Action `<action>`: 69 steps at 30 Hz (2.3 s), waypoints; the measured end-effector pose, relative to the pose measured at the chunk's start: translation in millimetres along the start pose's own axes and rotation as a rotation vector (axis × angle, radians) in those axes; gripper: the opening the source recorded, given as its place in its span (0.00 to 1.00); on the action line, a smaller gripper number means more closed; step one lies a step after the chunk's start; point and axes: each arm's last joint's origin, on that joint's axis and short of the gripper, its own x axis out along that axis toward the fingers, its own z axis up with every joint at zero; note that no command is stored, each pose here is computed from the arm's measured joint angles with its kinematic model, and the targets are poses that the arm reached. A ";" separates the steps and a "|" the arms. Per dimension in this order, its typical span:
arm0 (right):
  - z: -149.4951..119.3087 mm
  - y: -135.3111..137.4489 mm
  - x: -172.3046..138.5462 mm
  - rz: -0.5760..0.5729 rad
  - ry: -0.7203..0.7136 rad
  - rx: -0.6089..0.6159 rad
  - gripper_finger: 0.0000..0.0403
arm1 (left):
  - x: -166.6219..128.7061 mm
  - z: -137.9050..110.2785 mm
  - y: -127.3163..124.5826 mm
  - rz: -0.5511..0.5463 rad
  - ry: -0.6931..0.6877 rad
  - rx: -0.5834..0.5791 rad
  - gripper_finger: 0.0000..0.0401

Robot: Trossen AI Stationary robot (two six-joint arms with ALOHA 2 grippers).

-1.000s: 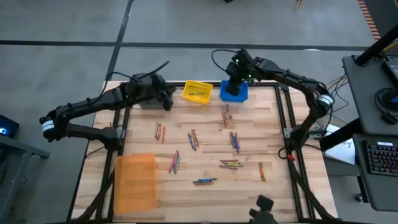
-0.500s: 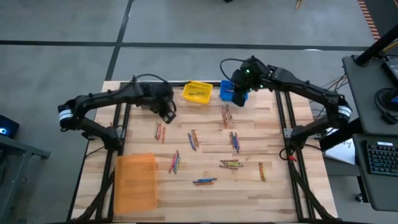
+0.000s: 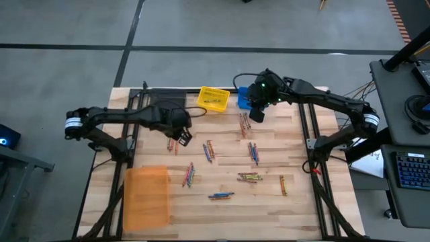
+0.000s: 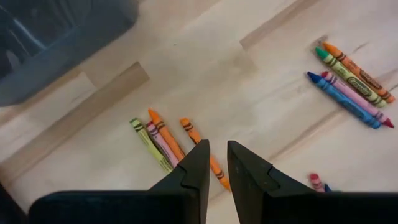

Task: Sort crayons
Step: Put the orange crayon into the orange bin

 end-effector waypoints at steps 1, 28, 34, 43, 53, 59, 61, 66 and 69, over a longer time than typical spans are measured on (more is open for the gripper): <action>0.0 -0.1 1.5 0.001 0.004 -0.001 0.20 | 0.1 -1.5 -1.8 0.008 -0.014 -0.001 0.10; 2.0 -0.1 7.9 0.000 -0.002 -0.001 0.20 | 63.7 -37.0 8.4 -0.026 -0.032 -0.110 0.33; 2.8 -0.3 7.9 -0.002 -0.009 -0.002 0.20 | 70.9 -39.8 10.9 -0.036 -0.048 -0.127 0.34; 4.1 -0.6 7.9 -0.005 -0.023 -0.003 0.20 | 77.6 -43.4 14.8 -0.019 -0.075 -0.147 0.34; 4.6 -0.7 7.9 -0.006 -0.028 -0.003 0.20 | 82.7 -45.6 15.8 -0.037 -0.094 -0.153 0.34; 4.7 -0.8 7.9 -0.007 -0.029 -0.003 0.20 | 86.4 -47.9 17.0 -0.046 -0.101 -0.155 0.34; 4.8 -0.8 7.9 -0.007 -0.030 -0.003 0.20 | 87.2 -48.0 16.9 -0.053 -0.107 -0.157 0.34; 6.0 -1.1 7.8 -0.010 -0.043 -0.004 0.20 | 91.1 -48.3 16.0 -0.053 -0.107 -0.157 0.34; 6.8 -1.2 7.8 -0.012 -0.051 -0.007 0.20 | 99.2 -48.2 13.8 -0.021 -0.091 -0.145 0.34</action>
